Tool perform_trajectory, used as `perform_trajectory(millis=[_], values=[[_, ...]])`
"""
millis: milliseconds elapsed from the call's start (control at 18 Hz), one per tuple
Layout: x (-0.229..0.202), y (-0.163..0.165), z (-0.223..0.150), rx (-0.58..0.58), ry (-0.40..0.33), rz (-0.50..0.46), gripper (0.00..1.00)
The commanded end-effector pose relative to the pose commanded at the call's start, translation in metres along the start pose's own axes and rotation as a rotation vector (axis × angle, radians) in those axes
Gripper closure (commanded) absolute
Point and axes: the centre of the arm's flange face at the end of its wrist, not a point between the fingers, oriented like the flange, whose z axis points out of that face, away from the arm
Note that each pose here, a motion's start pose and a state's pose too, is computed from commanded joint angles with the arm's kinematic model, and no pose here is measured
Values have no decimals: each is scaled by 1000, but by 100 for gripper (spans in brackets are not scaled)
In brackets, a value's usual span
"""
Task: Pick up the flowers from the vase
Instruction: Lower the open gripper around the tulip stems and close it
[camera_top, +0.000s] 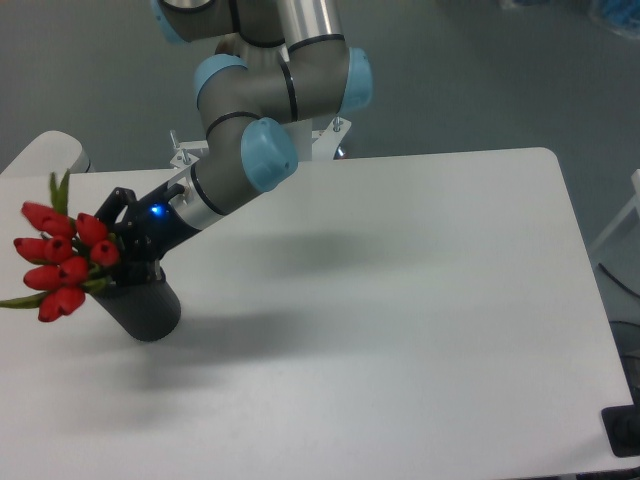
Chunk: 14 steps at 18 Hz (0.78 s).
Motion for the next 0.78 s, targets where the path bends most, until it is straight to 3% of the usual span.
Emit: perform_trajectory(millis=[778], values=[[7, -24, -39, 71, -57, -19, 100]])
